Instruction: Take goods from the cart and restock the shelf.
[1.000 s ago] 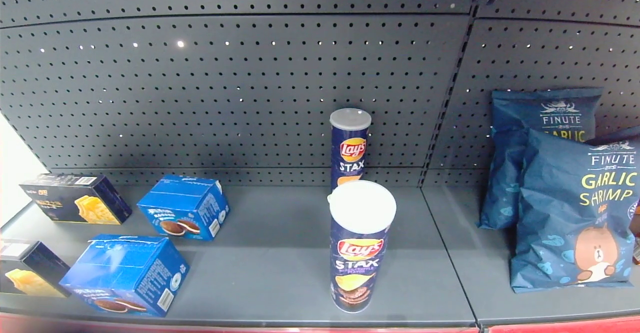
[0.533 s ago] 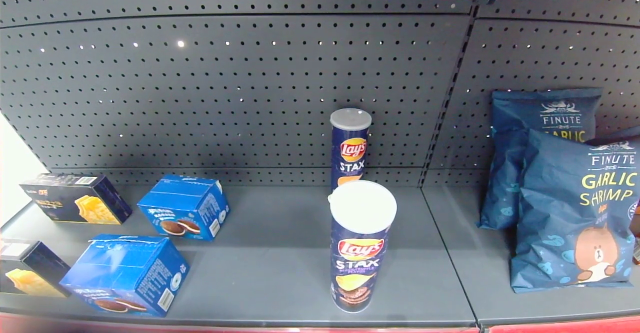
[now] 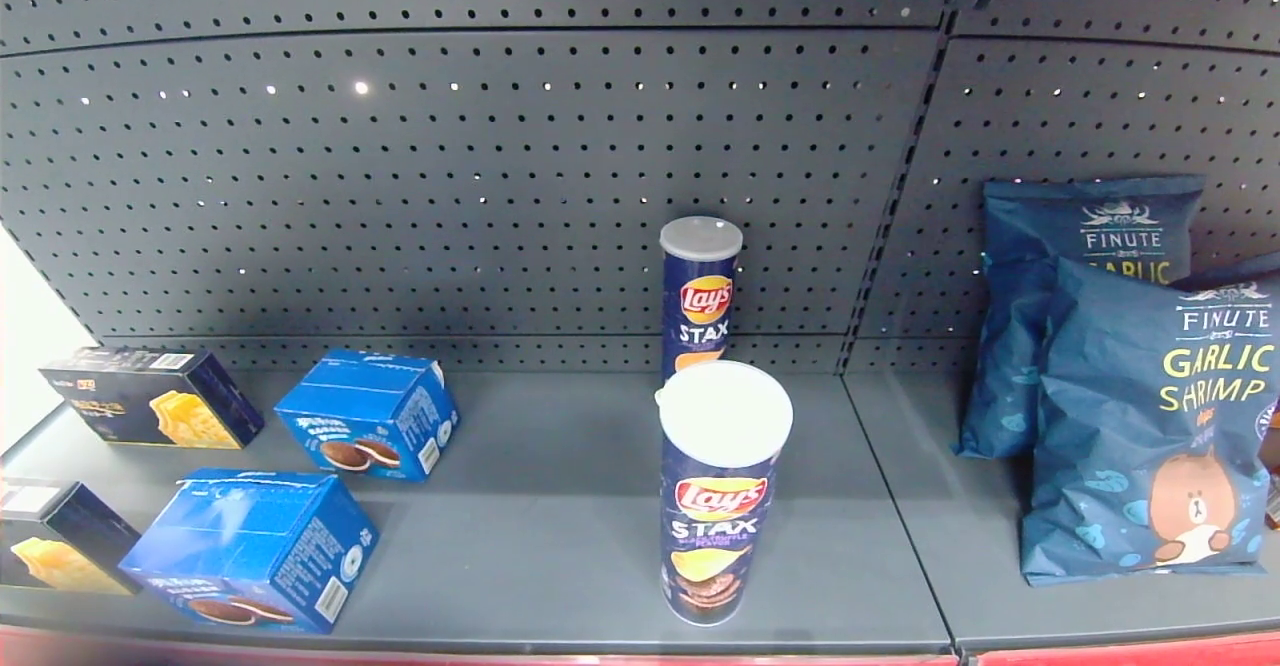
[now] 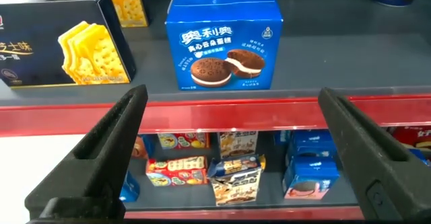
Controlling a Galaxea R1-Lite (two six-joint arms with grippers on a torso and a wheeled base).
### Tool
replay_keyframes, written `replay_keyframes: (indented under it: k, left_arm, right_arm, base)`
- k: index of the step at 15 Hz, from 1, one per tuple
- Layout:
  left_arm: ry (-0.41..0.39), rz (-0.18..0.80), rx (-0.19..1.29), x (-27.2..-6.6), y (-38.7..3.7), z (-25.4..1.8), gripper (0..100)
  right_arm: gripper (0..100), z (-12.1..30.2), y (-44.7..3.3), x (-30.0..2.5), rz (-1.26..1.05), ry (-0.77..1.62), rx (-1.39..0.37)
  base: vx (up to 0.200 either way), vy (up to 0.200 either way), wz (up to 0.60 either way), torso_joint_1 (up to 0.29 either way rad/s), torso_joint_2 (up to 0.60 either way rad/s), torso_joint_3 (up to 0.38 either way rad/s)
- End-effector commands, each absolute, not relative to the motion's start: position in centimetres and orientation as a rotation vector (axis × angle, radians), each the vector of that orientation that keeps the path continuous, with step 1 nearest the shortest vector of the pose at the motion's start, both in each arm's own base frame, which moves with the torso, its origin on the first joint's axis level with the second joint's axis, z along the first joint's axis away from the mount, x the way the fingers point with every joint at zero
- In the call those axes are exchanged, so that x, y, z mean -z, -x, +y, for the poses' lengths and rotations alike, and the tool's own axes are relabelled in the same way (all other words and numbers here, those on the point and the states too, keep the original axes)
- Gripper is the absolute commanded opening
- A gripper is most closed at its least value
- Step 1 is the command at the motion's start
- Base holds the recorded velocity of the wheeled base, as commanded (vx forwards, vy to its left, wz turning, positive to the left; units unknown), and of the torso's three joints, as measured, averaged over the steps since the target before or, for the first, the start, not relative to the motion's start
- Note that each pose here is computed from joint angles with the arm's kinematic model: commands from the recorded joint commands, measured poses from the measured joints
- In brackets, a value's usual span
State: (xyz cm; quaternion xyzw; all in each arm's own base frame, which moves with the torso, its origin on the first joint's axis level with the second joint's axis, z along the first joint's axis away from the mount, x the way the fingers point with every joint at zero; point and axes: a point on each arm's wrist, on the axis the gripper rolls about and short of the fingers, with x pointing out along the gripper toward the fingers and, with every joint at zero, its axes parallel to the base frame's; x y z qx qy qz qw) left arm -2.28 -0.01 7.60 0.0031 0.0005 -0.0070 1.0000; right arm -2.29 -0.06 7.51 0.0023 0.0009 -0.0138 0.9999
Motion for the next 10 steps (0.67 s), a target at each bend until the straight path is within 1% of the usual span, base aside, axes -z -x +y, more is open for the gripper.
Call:
replay_keyframes:
  k: [1, 10]
  left_arm:
    - [-0.006, -0.002, 0.014, -7.59, 2.29, -0.01, 100]
    - [-0.008, -0.002, 0.014, -7.59, 2.29, -0.01, 100]
  right_arm:
    - [100, -0.06, 2.28, -7.52, 0.003, -0.005, 0.028]
    - [100, -0.06, 2.28, -7.52, 0.003, -0.005, 0.028]
  base:
    - [0.000, 0.000, 0.00, 0.000, 0.00, 0.000]
    - [0.000, 0.000, 0.00, 0.000, 0.00, 0.000]
